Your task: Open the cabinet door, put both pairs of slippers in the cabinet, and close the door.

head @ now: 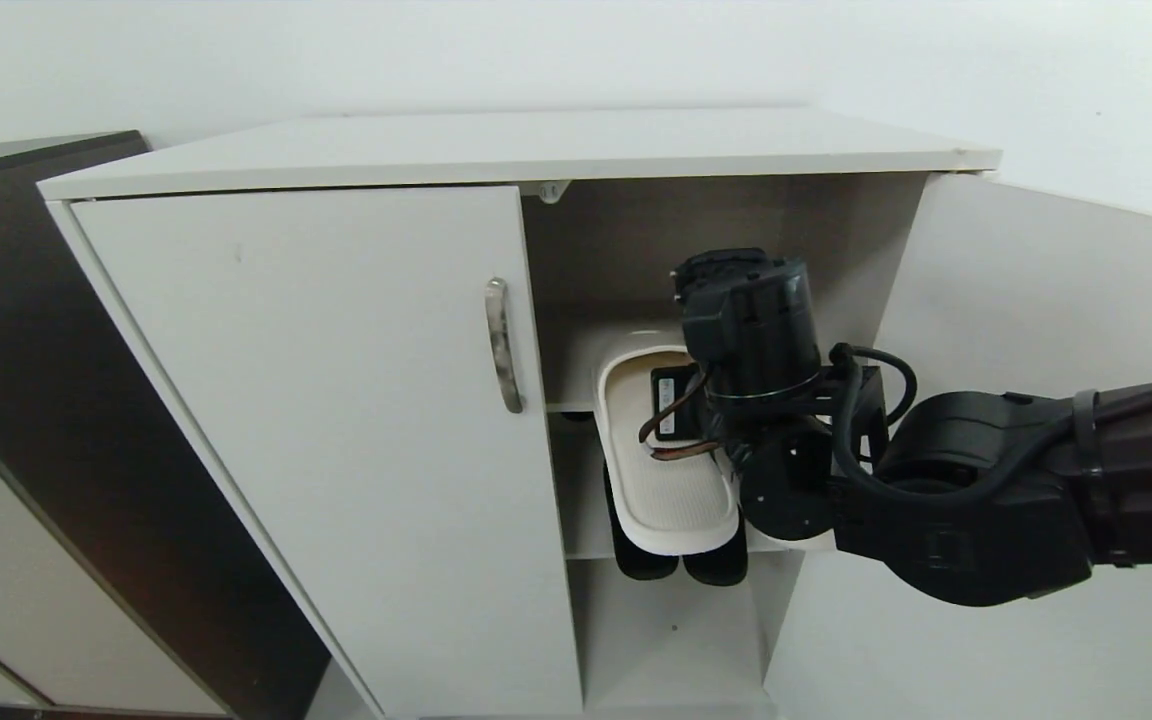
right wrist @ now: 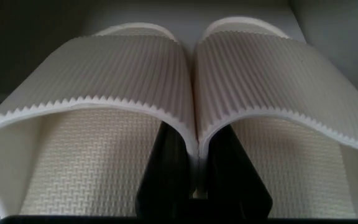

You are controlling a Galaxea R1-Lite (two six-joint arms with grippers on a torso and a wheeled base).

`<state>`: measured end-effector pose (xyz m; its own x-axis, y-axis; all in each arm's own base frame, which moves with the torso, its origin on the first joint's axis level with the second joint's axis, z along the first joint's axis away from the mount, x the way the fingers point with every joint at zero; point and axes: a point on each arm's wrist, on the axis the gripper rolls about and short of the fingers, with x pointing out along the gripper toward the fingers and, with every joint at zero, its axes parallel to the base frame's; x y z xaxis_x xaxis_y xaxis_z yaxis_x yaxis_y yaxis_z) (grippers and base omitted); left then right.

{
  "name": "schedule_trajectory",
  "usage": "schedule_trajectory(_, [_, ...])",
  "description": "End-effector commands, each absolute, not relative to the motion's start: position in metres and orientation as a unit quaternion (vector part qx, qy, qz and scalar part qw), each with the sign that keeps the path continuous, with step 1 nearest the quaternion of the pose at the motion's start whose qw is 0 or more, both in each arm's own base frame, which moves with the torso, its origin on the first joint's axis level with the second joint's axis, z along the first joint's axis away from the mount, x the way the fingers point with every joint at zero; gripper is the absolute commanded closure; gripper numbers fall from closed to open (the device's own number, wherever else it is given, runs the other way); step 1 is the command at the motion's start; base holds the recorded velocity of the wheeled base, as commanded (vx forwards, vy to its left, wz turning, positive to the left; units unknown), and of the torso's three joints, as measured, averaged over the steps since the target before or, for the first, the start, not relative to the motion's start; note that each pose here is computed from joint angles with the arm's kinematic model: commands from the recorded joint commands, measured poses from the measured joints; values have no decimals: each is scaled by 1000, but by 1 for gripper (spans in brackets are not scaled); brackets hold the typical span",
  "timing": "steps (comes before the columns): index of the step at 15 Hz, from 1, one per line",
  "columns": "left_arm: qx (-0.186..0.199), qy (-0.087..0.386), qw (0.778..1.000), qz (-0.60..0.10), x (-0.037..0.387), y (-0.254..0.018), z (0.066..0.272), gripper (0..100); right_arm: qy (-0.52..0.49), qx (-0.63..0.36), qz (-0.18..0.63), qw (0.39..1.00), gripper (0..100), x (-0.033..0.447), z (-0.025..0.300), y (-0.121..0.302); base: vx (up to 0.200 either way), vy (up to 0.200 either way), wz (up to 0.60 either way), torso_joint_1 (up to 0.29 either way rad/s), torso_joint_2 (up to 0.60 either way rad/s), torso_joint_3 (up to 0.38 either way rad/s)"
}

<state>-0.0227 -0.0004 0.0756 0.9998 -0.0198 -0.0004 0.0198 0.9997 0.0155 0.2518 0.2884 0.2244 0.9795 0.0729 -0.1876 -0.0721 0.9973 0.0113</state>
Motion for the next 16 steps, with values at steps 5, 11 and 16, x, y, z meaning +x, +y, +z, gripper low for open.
schedule_trajectory(5, [7,0,1000,-10,-23,0,76,100,90,7,30,995,100,260,213,291,40,0,0,0,0,1])
schedule_trajectory(11, [7,0,1000,-10,-23,0,76,100,84,11,-6,996,100,310,202,289,0,0,0,0,0,0])
schedule_trajectory(16, [7,0,1000,-10,-23,0,76,100,65,14,-14,998,100,336,210,292,0,0,0,0,0,0])
